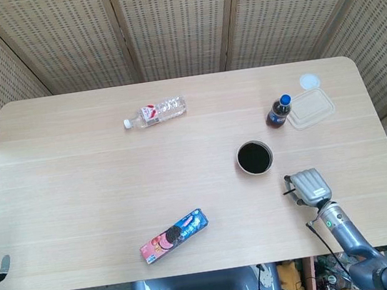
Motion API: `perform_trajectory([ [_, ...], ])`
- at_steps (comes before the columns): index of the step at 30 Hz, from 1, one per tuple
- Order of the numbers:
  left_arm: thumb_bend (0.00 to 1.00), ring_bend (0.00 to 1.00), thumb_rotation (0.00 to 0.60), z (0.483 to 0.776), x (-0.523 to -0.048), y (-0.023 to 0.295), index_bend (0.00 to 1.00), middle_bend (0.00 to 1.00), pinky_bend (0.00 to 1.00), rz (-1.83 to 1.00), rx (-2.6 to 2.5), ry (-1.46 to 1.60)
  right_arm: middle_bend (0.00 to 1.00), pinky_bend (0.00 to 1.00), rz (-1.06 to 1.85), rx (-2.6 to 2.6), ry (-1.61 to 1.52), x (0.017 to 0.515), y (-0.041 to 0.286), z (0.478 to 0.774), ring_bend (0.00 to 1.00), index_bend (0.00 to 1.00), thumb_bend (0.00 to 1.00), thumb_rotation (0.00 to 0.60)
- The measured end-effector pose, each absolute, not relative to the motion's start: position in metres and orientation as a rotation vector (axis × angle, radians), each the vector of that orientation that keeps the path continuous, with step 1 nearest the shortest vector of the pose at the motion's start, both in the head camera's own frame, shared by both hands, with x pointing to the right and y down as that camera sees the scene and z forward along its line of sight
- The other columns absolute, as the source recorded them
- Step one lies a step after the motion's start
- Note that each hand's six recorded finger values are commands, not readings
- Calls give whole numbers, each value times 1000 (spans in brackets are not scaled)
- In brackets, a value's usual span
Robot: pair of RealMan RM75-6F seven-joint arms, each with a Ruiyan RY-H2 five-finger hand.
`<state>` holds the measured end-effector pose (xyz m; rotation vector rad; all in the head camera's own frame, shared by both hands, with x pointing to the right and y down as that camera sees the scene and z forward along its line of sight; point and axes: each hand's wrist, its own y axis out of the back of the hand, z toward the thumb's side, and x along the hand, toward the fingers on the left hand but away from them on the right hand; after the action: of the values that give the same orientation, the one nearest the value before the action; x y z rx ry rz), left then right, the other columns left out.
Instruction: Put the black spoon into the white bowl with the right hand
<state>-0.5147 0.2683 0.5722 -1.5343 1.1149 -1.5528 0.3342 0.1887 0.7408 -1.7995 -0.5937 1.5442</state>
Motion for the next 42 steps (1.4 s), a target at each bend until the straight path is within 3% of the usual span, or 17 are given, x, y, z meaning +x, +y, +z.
perform_trajectory([
  [10, 404, 0, 600, 574, -512, 267, 0, 0, 0, -1546, -1544, 1114, 897, 861, 1462, -1941, -784, 319, 167, 707, 883, 703, 809, 600],
  [23, 403, 0, 600, 576, -515, 268, 0, 0, 0, -1548, -1547, 1123, 897, 861, 1308, -2367, -1080, 273, 111, 661, 883, 708, 809, 600],
  [33, 404, 0, 600, 576, -519, 270, 0, 0, 0, -1562, -1540, 1126, 897, 864, 1249, -2500, -1175, 244, 83, 662, 886, 713, 814, 600],
  [42, 403, 0, 600, 577, -520, 271, 0, 0, 0, -1574, -1537, 1126, 896, 864, 1252, -2527, -1252, 228, 67, 684, 886, 713, 815, 600],
])
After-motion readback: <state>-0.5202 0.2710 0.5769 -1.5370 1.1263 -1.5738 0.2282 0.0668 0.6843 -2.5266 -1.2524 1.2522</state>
